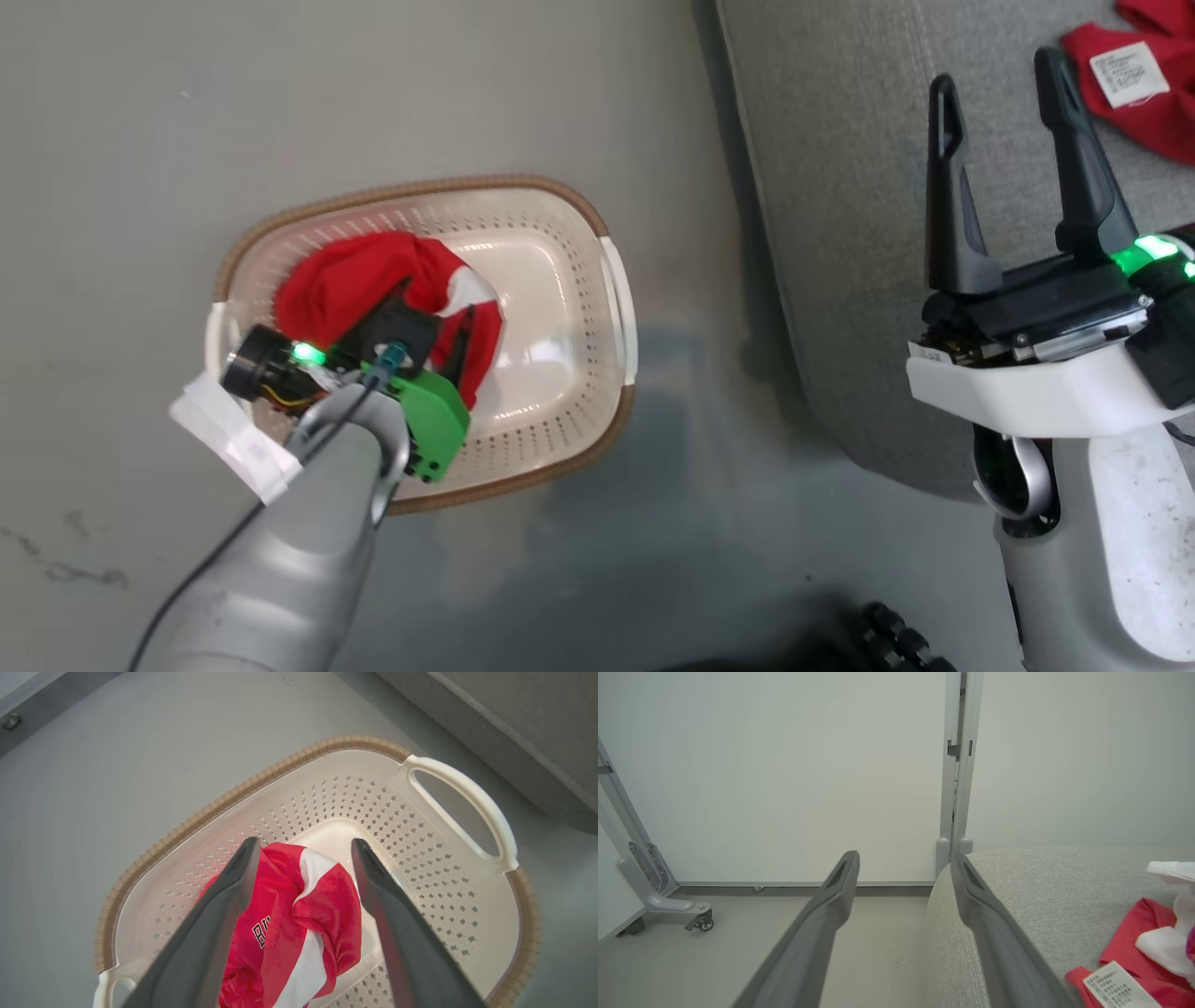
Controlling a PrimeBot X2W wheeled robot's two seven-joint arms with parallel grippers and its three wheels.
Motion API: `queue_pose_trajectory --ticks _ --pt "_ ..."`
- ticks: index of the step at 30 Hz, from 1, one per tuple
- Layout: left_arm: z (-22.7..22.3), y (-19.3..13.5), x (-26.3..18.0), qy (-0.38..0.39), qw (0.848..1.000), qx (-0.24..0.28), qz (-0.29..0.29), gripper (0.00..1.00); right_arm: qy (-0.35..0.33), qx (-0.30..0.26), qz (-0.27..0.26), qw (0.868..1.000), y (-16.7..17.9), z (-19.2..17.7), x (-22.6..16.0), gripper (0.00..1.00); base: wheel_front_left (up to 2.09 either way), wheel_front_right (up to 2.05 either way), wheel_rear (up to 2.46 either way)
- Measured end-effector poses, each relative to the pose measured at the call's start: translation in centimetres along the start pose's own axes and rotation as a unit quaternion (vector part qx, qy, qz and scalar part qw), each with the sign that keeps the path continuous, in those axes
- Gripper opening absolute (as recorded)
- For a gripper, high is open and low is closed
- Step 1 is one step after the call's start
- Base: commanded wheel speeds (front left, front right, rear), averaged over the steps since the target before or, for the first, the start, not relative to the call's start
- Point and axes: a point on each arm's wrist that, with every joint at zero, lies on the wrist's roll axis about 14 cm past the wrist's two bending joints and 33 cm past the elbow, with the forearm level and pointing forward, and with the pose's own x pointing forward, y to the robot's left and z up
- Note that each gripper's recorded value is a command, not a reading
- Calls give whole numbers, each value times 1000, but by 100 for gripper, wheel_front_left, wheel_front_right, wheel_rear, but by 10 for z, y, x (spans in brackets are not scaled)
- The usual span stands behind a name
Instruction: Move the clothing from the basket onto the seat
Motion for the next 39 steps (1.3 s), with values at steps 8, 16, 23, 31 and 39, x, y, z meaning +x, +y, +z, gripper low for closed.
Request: queue_pose_trajectory --ticks 8,16,23,31,39 --pt "-47 3 49 78 997 -14 -21 100 11 -10 -12 1000 -12 -27 10 100 0 0 0" --pt "-108 2 82 167 985 5 -38 100 48 -24 -4 999 -14 -62 8 100 0 0 0" --pt "-134 -13 102 189 980 -2 -54 100 58 -22 -13 998 -22 -72 6 100 0 0 0" --pt "-158 -25 113 207 976 -4 -67 100 68 -19 -6 997 -21 -88 7 100 0 0 0" --pt "-161 -20 112 196 978 8 -68 0 68 -22 -7 997 -22 -91 9 100 0 0 0"
